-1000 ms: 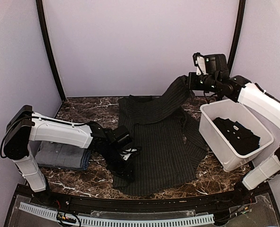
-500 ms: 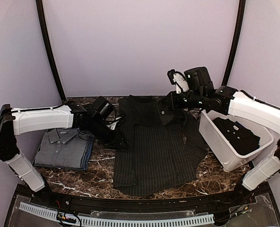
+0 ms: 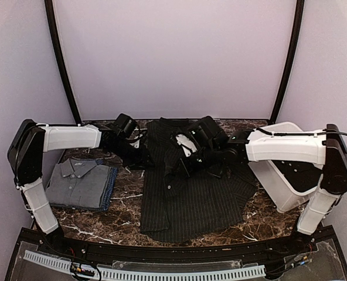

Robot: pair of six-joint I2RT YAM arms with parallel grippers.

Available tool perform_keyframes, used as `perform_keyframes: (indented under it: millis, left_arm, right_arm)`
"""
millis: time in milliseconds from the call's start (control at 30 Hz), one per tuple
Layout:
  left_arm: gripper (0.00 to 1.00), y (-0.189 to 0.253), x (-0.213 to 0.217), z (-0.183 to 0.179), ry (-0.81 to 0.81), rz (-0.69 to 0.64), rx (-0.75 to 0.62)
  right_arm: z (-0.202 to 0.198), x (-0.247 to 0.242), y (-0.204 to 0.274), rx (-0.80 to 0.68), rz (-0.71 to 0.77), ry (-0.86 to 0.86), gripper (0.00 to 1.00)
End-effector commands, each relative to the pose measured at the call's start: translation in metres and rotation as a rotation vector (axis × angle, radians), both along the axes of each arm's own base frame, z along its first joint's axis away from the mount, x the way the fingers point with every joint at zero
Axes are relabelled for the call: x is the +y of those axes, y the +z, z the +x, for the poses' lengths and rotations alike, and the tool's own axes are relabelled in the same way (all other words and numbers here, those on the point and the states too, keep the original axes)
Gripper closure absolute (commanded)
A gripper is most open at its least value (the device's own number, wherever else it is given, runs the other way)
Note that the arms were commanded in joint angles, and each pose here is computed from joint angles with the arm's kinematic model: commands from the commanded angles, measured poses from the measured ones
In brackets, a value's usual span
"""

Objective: Fold and stack the long sleeve shirts
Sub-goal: Fold the flattened shirt at the center of the board.

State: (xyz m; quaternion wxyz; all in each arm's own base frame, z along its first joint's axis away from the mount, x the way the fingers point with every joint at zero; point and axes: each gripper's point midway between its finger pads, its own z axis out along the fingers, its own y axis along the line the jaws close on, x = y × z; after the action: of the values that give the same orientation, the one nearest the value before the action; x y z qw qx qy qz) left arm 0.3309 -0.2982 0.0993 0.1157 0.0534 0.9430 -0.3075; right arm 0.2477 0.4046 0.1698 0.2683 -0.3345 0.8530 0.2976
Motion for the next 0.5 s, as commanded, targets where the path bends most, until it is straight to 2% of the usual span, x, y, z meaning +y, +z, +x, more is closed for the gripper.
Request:
perform_keyframes:
  millis: [0,267,433,467]
  left_arm:
    - [0.64,0.006,-0.002,0.016,0.015,-0.019,-0.036]
    - [0.64,-0.008,0.004,0.017,0.022,0.002,-0.021]
    - [0.63,-0.01,0.006,0.012,0.013,0.0,-0.01]
    - [0.63,-0.009,0.006,0.011,0.011,-0.005,-0.013]
  right_arm:
    - [-0.034,0.023,-0.03,0.102,-0.022,0.123,1.0]
    - [-0.058,0.051,-0.055,0.171,-0.114,0.221,1.0]
    - [-0.053,0.05,-0.053,0.15,-0.175,0.2,1.0]
    - [-0.05,0.05,-0.051,0.14,-0.181,0.188,0.97]
